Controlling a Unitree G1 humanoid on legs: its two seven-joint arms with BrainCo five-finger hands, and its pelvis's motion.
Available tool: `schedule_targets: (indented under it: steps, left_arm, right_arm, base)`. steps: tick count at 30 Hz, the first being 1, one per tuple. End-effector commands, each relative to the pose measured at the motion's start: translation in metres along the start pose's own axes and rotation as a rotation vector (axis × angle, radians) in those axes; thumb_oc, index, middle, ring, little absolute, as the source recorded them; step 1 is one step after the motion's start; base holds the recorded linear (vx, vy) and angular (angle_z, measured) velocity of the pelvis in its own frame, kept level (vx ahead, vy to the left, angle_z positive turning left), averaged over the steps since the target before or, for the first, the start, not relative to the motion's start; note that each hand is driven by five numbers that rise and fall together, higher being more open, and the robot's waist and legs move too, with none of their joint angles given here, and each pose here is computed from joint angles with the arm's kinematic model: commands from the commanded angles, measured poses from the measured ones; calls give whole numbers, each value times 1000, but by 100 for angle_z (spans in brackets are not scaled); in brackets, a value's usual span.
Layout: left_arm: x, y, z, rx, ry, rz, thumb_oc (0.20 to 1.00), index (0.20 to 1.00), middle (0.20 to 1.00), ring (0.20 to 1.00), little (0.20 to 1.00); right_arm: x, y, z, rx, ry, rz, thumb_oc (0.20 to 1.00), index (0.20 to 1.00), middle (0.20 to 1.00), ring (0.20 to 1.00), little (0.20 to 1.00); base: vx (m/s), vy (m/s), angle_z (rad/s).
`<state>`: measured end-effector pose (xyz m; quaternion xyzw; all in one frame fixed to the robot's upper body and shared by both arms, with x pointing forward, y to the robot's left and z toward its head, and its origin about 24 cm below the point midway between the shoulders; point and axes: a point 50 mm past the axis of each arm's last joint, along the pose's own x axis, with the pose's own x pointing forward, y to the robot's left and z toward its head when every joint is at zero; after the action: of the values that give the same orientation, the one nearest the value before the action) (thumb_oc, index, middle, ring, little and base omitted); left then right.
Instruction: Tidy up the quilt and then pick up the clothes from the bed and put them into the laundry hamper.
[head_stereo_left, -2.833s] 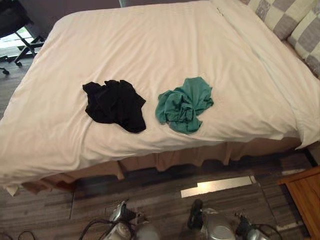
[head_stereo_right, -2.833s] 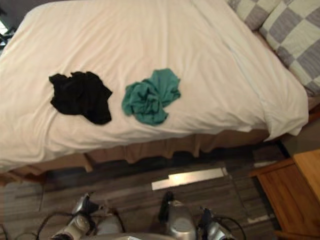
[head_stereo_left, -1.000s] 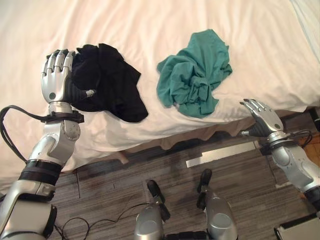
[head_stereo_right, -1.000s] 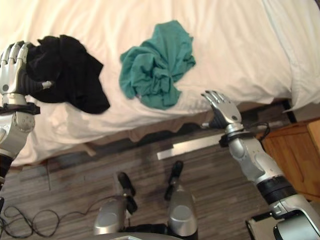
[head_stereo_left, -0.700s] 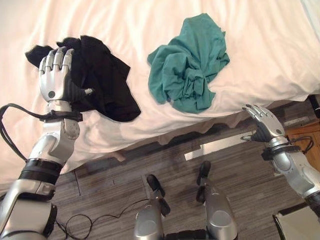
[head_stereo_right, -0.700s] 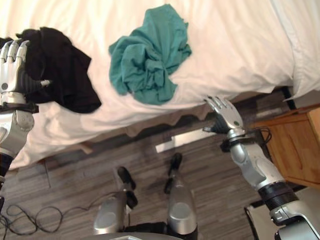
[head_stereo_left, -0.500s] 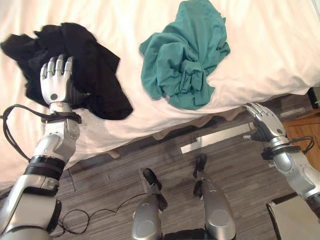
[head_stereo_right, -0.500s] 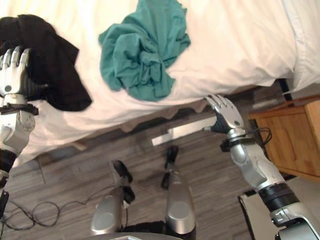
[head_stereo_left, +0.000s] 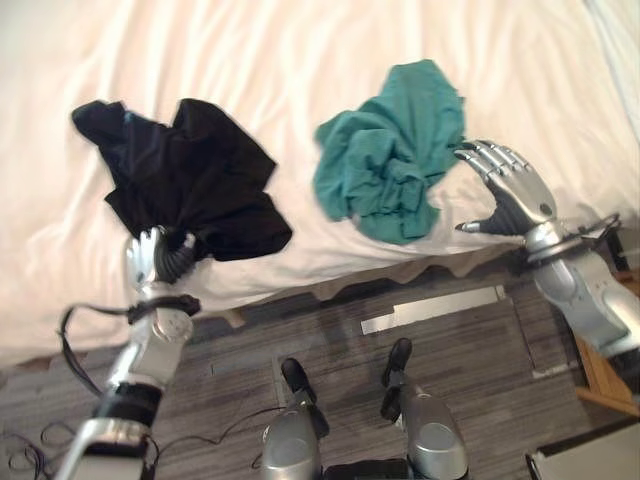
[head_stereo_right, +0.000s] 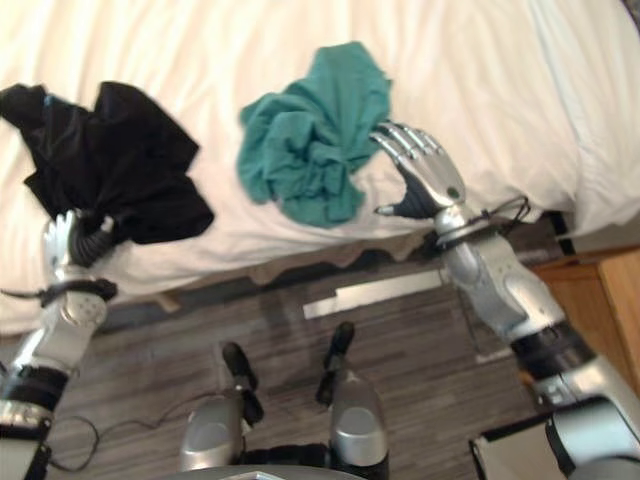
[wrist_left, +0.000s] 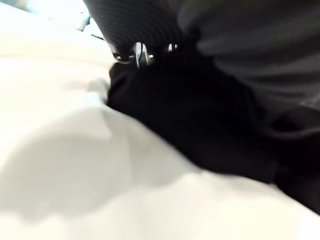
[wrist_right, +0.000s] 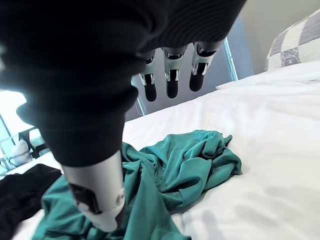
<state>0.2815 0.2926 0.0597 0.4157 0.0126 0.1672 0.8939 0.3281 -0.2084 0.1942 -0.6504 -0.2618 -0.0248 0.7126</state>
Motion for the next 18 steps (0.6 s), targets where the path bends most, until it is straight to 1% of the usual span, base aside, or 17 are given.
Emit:
schedule_targets:
  steps: [1,3,5,8,9,10,11,13,14,15,16,17,18]
  left_arm:
    - [-60,-37,-55,-136,241,-186,200,200,200,200,200]
    - [-77,-43,-64,-172,284,-217,200,200,200,200,200]
    - [-90,-47,-70,-203,312,-248,200,200,200,200,200]
    - [-95,-45,-68,-297,309,-248,200,200,200,200,200]
    - [-94,-44,-65,-310,291,-253,200,200,200,200,200]
    - [-94,-43,-65,-310,292,-253,200,200,200,200,200]
    - [-92,-41,-63,-318,277,-256,200,200,200,200,200]
    - [-85,-37,-52,-340,221,-254,200,200,200,200,200]
    - [-77,-33,-42,-366,173,-246,200,200,200,200,200]
    - [-77,-33,-42,-364,173,-249,200,200,200,200,200]
    - [-73,-31,-35,-380,143,-240,200,200,200,200,200]
    - [-63,-24,-22,-411,86,-212,200,200,200,200,200]
    - [-63,-24,-22,-408,86,-216,200,200,200,200,200]
  right_arm:
    - [26,-3,-15,-66,108,0,1000,1000,1000,1000,1000]
    - [38,1,-27,-79,181,36,1000,1000,1000,1000,1000]
    - [46,11,-38,-41,274,75,1000,1000,1000,1000,1000]
    - [42,32,-52,28,409,155,1000,1000,1000,1000,1000]
    - [37,41,-55,33,437,196,517,517,517,517,517]
    - [38,41,-55,34,437,196,200,200,200,200,200]
    - [37,41,-58,40,456,203,200,200,200,200,200]
    - [29,55,-55,91,463,237,200,200,200,200,200]
    - [11,71,-52,145,461,270,200,200,200,200,200]
    - [9,72,-52,147,463,272,200,200,200,200,200]
    - [-12,87,-53,196,489,304,200,200,200,200,200]
    - [-46,105,-54,298,544,329,200,200,200,200,200]
    - [-48,105,-55,300,548,330,200,200,200,200,200]
  base:
    - [5,-67,40]
    - [-3,-60,31]
    - [-5,-27,31]
    - [-14,13,30]
    - [-10,28,21]
    - [-6,32,17]
    - [-8,38,4]
    - [13,72,2]
    - [37,56,1]
    - [61,36,5]
    - [79,18,17]
    - [79,18,23]
    - [67,14,27]
